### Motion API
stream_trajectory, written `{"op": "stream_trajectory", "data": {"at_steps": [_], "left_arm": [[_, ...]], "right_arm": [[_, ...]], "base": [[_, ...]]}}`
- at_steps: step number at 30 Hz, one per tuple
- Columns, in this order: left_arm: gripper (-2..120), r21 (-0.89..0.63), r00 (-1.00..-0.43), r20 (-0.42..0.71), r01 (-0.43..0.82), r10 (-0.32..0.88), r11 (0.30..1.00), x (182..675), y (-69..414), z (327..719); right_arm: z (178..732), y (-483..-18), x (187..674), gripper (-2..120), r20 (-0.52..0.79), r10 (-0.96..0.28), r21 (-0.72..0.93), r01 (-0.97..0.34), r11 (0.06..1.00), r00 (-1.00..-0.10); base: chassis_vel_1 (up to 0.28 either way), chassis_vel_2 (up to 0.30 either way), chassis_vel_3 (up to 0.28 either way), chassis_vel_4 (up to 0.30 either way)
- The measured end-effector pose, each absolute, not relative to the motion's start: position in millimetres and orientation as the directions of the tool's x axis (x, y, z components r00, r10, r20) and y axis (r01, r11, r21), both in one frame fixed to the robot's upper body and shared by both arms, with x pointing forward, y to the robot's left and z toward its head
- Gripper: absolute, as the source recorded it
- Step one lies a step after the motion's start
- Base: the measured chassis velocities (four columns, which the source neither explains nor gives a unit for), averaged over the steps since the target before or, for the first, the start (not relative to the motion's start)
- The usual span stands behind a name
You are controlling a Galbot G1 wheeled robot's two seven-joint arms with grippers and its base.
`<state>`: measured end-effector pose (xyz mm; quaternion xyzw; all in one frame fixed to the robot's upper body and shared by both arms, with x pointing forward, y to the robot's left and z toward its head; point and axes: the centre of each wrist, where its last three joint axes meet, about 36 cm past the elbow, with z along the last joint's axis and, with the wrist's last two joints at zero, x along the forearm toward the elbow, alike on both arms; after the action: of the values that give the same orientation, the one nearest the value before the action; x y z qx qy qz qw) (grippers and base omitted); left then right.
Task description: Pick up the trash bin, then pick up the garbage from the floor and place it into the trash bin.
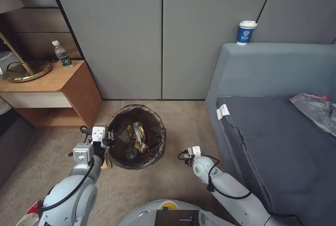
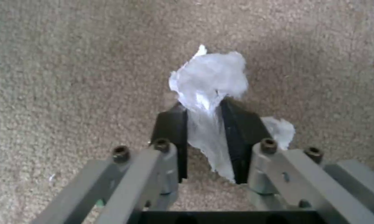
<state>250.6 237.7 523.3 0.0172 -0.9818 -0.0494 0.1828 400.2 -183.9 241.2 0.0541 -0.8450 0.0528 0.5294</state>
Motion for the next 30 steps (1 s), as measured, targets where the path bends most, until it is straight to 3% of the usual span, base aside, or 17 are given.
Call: {"op": "stream_trajectory", "data": {"at_steps": [5,17,23,30], "left_arm": [[2,0.101,-0.933,0.355,-0.015,-0.051,0.995,250,237,524],[2,0.104,-0.932,0.358,-0.019,-0.055,0.994,247,237,525],[2,0.108,-0.931,0.361,-0.023,-0.061,0.994,247,238,525],[2,0.106,-0.930,0.363,-0.023,-0.060,0.994,247,238,525]], "right_arm": [[242,-189,399,0,0.899,-0.023,-0.046,-0.149,0.988,-0.436],[251,-199,390,0,0.879,-0.001,-0.070,-0.131,0.989,-0.477],[308,-211,383,0,0.751,-0.034,-0.074,-0.135,0.988,-0.660],[389,-205,382,0,0.601,-0.108,-0.017,-0.148,0.989,-0.792]], "base": [[0.000,0.000,0.000,0.000],[0.000,0.000,0.000,0.000],[0.000,0.000,0.000,0.000],[0.000,0.000,0.000,0.000]]}}
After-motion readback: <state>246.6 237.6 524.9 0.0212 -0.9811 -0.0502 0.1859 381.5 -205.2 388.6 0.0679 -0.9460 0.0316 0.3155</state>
